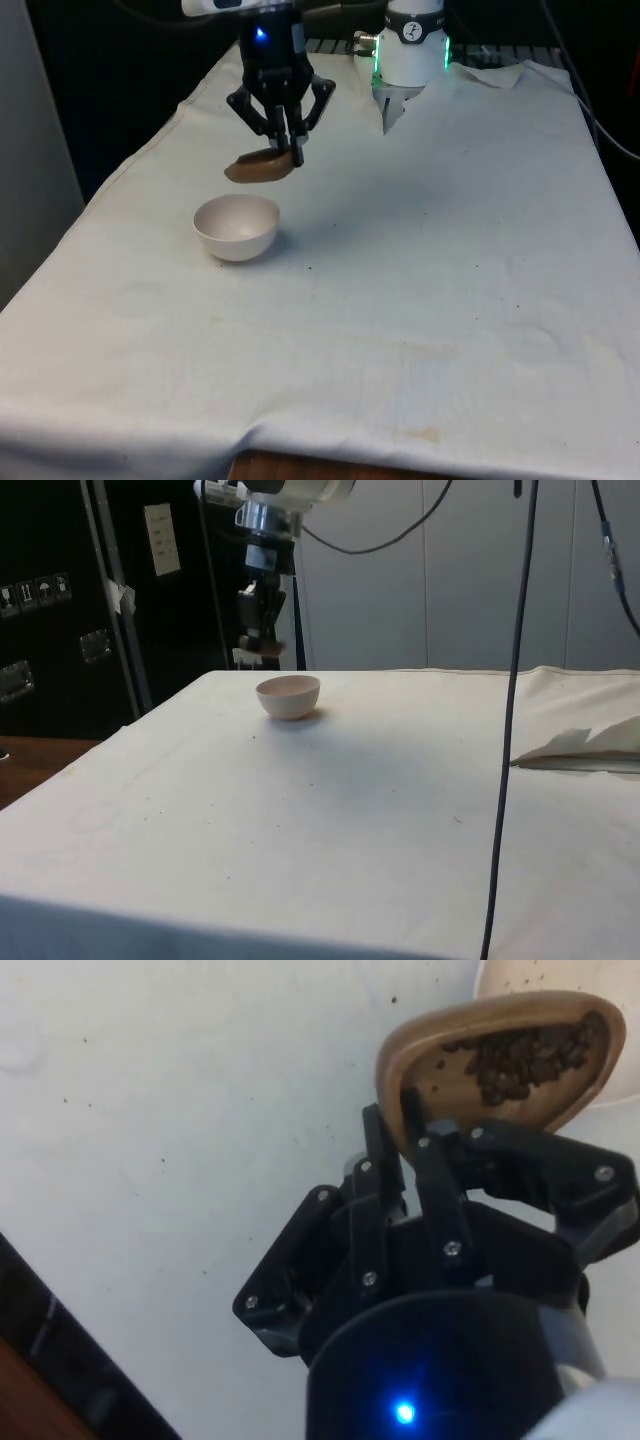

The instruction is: Pour the coffee beans from the cup into the bowl.

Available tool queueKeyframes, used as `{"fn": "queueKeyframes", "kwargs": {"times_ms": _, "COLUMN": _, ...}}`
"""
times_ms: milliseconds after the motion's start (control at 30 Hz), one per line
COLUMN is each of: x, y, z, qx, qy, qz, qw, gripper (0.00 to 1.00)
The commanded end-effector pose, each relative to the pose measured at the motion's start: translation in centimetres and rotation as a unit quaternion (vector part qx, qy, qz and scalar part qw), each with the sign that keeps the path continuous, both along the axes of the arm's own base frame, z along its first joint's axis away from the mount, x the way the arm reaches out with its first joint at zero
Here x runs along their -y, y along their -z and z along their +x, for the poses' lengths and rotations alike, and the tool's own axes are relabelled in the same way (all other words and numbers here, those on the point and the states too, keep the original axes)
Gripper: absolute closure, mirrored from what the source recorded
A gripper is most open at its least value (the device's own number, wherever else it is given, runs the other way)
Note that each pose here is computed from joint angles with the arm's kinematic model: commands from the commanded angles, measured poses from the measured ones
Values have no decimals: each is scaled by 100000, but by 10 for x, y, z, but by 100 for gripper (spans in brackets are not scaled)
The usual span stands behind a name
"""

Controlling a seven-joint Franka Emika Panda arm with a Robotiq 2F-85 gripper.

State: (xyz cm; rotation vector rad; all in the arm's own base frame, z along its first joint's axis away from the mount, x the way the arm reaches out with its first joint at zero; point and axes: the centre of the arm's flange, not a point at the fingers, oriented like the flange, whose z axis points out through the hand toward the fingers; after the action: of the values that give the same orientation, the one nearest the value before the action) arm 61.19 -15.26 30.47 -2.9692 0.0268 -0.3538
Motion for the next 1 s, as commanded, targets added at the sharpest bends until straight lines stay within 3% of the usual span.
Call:
{"fn": "queueKeyframes", "kwargs": {"times_ms": 0, "x": 2, "y": 0, "z": 0, "qx": 530, "qy": 69, "qz": 714, "qw": 99996, "gripper": 100}}
{"fn": "queueKeyframes", "kwargs": {"times_ms": 167, "x": 11, "y": 2, "z": -3, "qx": 1700, "qy": 136, "qz": 2612, "qw": 99951, "gripper": 100}}
{"fn": "queueKeyframes", "kwargs": {"times_ms": 200, "x": 12, "y": 4, "z": -3, "qx": 1397, "qy": 211, "qz": 2160, "qw": 99967, "gripper": 100}}
{"fn": "queueKeyframes", "kwargs": {"times_ms": 267, "x": 17, "y": 4, "z": -5, "qx": 2370, "qy": 178, "qz": 3694, "qw": 99903, "gripper": 100}}
{"fn": "queueKeyframes", "kwargs": {"times_ms": 333, "x": 18, "y": 5, "z": -5, "qx": 2517, "qy": 183, "qz": 4044, "qw": 99886, "gripper": 100}}
{"fn": "queueKeyframes", "kwargs": {"times_ms": 500, "x": 32, "y": 8, "z": -9, "qx": 4140, "qy": 348, "qz": 6165, "qw": 99723, "gripper": 100}}
{"fn": "queueKeyframes", "kwargs": {"times_ms": 733, "x": 47, "y": 11, "z": -12, "qx": 4897, "qy": 493, "qz": 7518, "qw": 99596, "gripper": 100}}
{"fn": "queueKeyframes", "kwargs": {"times_ms": 767, "x": 44, "y": 10, "z": -13, "qx": 4703, "qy": 505, "qz": 6994, "qw": 99643, "gripper": 100}}
{"fn": "queueKeyframes", "kwargs": {"times_ms": 833, "x": 56, "y": 12, "z": -12, "qx": 5098, "qy": 564, "qz": 8017, "qw": 99546, "gripper": 100}}
{"fn": "queueKeyframes", "kwargs": {"times_ms": 967, "x": 67, "y": 15, "z": -13, "qx": 5516, "qy": 595, "qz": 8704, "qw": 99466, "gripper": 100}}
